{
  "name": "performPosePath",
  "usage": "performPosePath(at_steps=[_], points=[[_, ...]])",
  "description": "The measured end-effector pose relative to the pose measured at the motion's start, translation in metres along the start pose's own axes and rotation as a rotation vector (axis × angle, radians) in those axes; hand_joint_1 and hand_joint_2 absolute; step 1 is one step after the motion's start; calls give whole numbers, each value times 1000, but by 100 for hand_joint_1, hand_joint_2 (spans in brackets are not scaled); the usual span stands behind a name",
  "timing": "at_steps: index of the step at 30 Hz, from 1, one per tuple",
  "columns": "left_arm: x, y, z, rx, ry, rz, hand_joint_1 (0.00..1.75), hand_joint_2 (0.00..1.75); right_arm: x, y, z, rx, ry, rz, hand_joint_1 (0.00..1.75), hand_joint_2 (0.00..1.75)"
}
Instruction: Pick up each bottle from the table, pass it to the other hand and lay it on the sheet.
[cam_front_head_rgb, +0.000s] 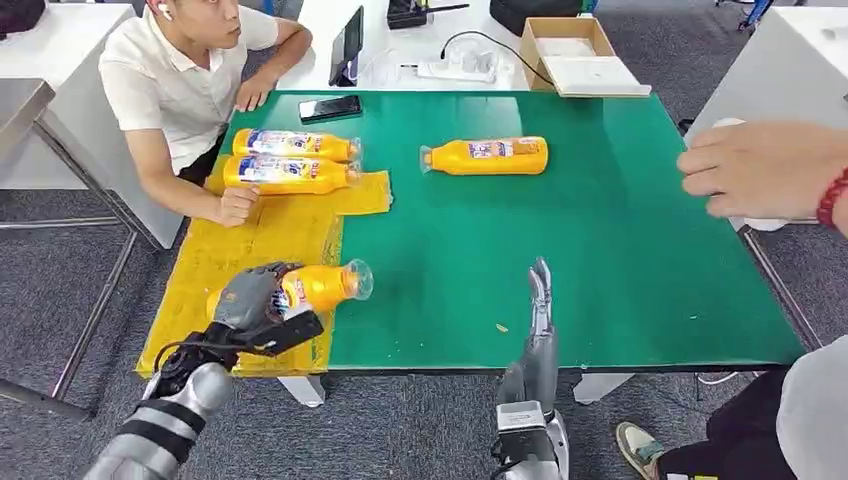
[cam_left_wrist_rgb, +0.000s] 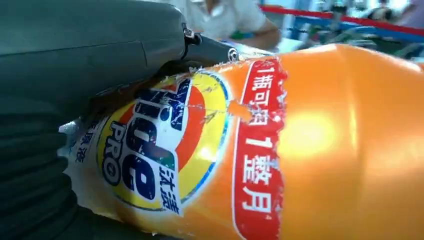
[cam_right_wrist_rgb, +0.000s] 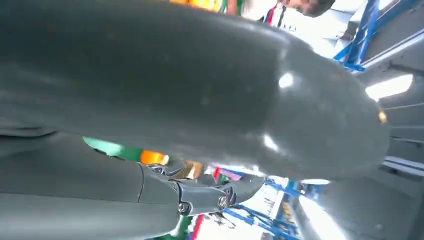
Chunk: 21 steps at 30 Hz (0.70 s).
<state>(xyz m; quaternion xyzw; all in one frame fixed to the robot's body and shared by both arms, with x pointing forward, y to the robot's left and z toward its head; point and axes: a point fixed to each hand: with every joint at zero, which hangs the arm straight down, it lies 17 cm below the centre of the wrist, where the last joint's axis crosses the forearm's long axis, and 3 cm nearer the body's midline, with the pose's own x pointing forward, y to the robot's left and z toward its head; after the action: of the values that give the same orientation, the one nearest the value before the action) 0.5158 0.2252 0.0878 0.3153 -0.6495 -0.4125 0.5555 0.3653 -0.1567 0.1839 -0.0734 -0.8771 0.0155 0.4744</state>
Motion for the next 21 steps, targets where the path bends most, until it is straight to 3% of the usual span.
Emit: performPosePath(at_steps=[10,11,13,21], points=[[-31,-17,-40,-92,140,17,175,175,-21,23,8,36,81,-76,0,0],[-32,-18,-42,-100,147,23,175,175,-23,24,8,36,87,-80,0,0],[-32,-22,-44,-120,155,39,159,175,-27,26,10,37,101,-88,0,0],[-32,-42,-42,-222,176,39,159,175,-39,31,17,63,134,-89,0,0]])
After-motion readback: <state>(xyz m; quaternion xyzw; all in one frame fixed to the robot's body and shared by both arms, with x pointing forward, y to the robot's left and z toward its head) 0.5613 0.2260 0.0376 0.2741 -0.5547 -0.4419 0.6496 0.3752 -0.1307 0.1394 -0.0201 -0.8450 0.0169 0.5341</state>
